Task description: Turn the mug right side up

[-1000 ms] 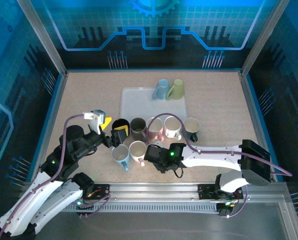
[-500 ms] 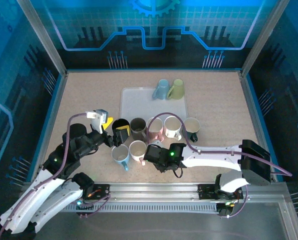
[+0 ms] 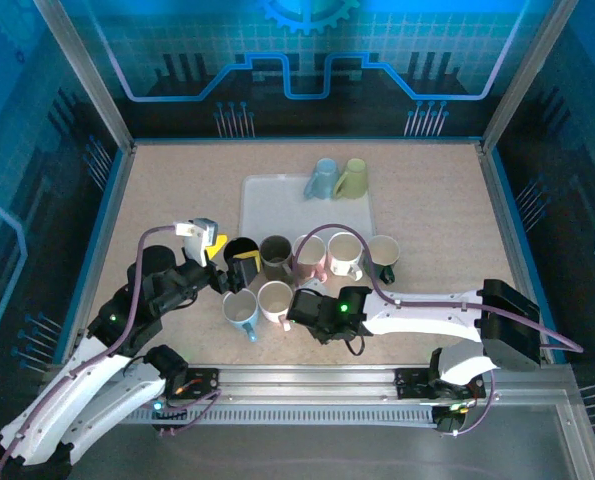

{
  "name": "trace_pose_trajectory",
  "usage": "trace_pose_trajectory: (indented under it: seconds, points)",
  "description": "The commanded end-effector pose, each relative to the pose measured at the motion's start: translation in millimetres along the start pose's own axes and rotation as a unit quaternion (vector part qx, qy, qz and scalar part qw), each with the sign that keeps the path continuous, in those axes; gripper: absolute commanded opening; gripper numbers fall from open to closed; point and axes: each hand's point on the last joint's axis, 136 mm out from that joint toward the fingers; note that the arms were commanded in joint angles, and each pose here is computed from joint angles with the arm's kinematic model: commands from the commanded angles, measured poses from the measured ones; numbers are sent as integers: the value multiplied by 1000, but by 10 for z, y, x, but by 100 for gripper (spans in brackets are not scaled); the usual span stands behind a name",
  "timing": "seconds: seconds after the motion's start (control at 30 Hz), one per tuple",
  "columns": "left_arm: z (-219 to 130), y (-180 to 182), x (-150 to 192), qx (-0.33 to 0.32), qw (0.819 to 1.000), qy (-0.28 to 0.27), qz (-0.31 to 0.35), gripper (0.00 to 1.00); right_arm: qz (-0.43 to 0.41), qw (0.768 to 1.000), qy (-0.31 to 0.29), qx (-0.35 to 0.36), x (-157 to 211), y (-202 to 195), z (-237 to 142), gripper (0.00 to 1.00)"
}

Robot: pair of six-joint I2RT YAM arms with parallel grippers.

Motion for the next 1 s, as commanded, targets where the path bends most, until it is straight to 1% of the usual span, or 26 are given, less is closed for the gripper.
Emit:
trace_pose_trajectory:
  seconds: [0.0,0.3,0.43,0.63,0.77,0.83,0.9,0.97]
  points:
    - [-1,-48,1,12,1000,2,9,99,19,1000,-20,15,-35,-75,-29,26]
    - [-2,-46,3,11,1000,2,9,99,24,999,-22,21,-52,-93,0,23]
    - [-1,-40,12,10,1000,3,10,99,24,999,-23,16,-73,-66,16,24]
    - [0,-39,9,10,1000,2,13,99,17,999,-35,3,-123,-2,-32,37]
    - [4,-27,16,8,1000,3,14,99,10,998,-57,-9,-160,29,-161,53]
    - [12,-26,4,6,1000,2,9,99,8,997,-72,-16,-174,22,-258,63]
    - [42,16,-6,-8,1000,5,2,99,4,996,-90,-25,-191,0,-362,68]
    - [82,48,-6,-23,1000,19,-1,99,-2,993,-115,-37,-208,-37,-494,73]
Point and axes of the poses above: each hand's point on the last joint's axis, 136 mm out from that joint toward the fingers, its own z axis out along the fingers, its own y axis along the line the jaws close on, x = y × z, and after that the axes turned 7 degrees about -z, right-handed
